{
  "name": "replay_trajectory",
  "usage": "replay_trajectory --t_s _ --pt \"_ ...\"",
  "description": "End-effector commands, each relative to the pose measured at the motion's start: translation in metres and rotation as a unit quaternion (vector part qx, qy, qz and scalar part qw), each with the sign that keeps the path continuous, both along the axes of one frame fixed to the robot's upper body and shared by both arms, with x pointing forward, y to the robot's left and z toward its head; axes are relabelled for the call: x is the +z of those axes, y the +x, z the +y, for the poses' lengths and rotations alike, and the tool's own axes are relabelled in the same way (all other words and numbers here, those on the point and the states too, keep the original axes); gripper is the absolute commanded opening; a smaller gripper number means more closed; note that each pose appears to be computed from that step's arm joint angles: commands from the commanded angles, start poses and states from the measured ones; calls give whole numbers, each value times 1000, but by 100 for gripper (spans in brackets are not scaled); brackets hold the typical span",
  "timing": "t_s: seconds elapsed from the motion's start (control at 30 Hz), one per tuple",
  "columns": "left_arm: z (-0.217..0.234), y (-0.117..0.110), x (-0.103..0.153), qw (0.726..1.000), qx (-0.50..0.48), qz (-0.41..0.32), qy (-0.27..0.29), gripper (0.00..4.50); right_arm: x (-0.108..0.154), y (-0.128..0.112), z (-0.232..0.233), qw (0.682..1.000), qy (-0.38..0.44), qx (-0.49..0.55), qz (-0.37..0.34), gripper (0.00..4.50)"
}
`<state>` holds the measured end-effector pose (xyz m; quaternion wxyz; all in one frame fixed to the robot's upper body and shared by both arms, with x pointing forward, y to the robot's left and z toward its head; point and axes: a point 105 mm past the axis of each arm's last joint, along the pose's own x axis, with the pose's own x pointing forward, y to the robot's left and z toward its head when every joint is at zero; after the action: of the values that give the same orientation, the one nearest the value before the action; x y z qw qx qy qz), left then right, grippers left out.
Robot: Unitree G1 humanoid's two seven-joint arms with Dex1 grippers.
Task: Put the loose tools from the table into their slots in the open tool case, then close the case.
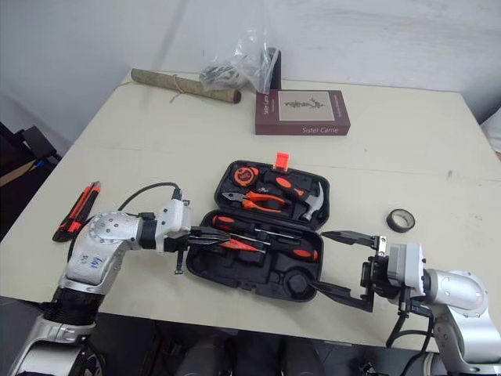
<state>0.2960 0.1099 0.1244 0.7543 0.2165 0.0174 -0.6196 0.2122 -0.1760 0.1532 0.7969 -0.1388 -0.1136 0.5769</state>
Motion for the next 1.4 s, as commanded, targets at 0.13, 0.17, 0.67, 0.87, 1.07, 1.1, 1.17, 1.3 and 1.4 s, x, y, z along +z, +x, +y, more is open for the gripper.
replay_trajectory --t_s 0.13,0.17,0.67,0.87,1.07,1.1,1.17,1.3,1.4 --pt "-1 2 -16 999 0 -7 36 3 0 0 -4 1000 2 0 -14 450" --pt "0 1 -19 999 -3 -4 42 3 0 1 -4 1000 2 -1 -14 450" --pt "9 10 -56 988 47 48 138 3 -3 -1 -7 1000 1 -5 -18 450" --pt "3 -3 -35 994 -4 11 106 3 -3 1 -10 1000 -3 -19 -23 450" --pt "48 -10 34 995 45 -74 -52 3 2 -2 -50 994 -21 -103 -23 450" --pt "64 -12 38 993 70 -74 -60 3 1 -5 -61 992 -26 -124 -21 450" --pt "95 -18 40 987 126 -66 -68 27 -1 -9 -81 985 -37 -166 -20 450" --pt "199 -35 47 929 350 -67 -96 173 -9 -29 -142 952 -63 -300 -9 450" --pt "288 -68 52 843 519 -125 -73 305 -21 -51 -177 921 -76 -382 11 450"
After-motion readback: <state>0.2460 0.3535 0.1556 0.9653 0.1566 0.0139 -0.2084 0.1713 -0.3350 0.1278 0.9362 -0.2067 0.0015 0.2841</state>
